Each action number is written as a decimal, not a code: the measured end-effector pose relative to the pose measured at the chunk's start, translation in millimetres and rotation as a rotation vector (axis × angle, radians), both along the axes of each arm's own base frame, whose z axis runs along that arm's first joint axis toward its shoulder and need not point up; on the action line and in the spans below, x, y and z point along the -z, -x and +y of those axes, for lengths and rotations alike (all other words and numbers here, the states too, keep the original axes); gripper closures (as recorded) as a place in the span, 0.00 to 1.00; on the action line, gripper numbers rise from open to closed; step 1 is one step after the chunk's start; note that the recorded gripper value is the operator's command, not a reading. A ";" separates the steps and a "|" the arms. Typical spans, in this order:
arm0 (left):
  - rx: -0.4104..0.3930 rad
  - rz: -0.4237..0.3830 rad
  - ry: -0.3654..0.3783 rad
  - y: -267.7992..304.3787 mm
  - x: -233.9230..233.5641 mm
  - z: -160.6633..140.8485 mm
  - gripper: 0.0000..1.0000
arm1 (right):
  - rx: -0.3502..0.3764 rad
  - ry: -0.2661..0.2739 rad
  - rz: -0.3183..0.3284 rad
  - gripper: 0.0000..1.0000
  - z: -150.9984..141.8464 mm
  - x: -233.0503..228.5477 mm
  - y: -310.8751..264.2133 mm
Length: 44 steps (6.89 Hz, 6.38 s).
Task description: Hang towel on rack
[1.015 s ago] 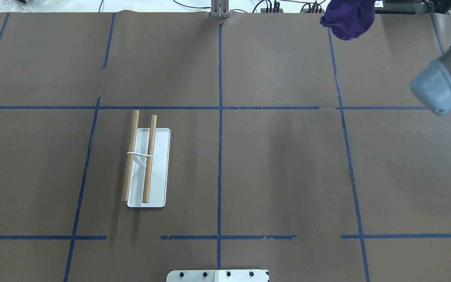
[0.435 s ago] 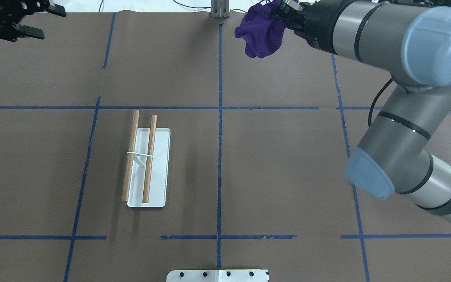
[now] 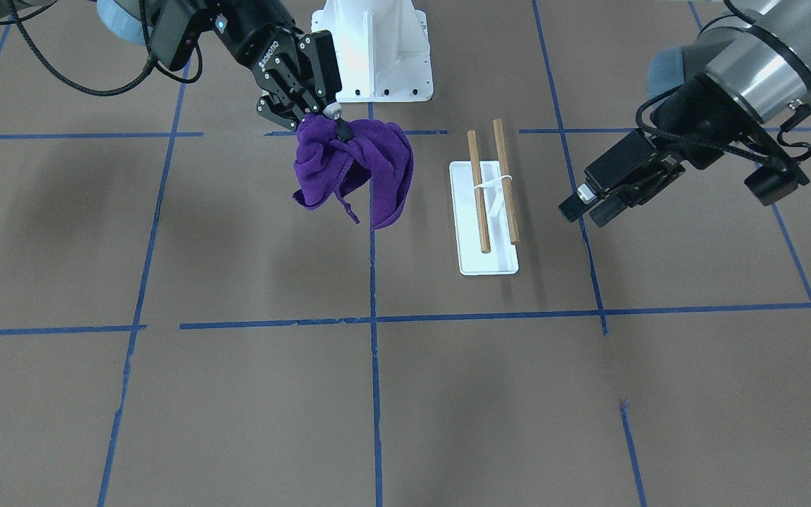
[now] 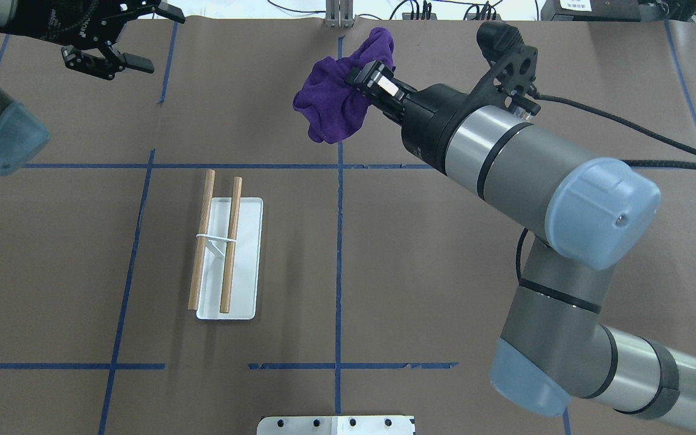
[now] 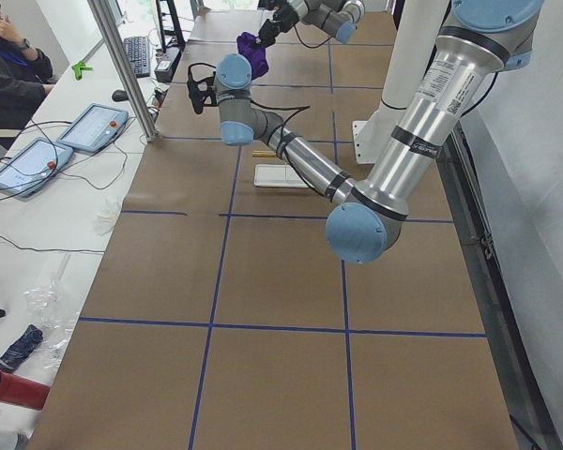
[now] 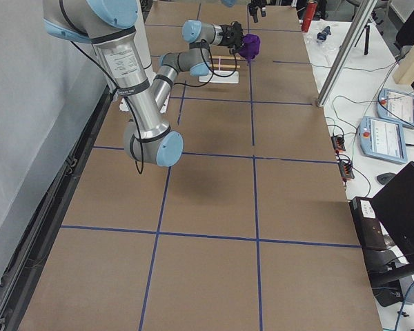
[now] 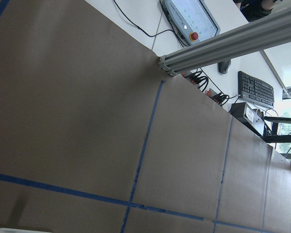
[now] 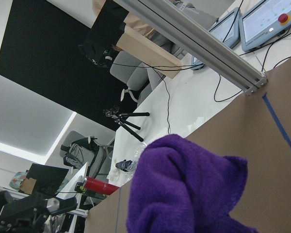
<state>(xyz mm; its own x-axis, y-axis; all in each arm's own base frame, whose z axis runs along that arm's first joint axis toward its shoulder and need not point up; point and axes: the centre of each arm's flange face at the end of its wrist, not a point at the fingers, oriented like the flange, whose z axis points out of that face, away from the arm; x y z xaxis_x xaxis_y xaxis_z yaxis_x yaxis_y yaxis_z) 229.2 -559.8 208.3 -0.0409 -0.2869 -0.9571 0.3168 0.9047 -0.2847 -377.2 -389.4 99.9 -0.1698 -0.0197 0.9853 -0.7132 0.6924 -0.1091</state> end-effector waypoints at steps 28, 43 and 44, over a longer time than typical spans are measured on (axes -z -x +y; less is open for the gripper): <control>-0.307 0.142 0.238 -94.2 77.9 54.0 1.00 | 0.236 -0.181 -0.043 0.00 9.2 7.9 -41.6; -0.221 0.147 -0.328 -100.4 108.6 131.1 1.00 | 0.188 -0.014 0.836 0.00 -71.3 -280.0 -247.7; -0.213 0.127 -0.428 -98.2 108.2 133.3 1.00 | 0.213 -0.010 0.858 0.00 -72.5 -285.4 -256.1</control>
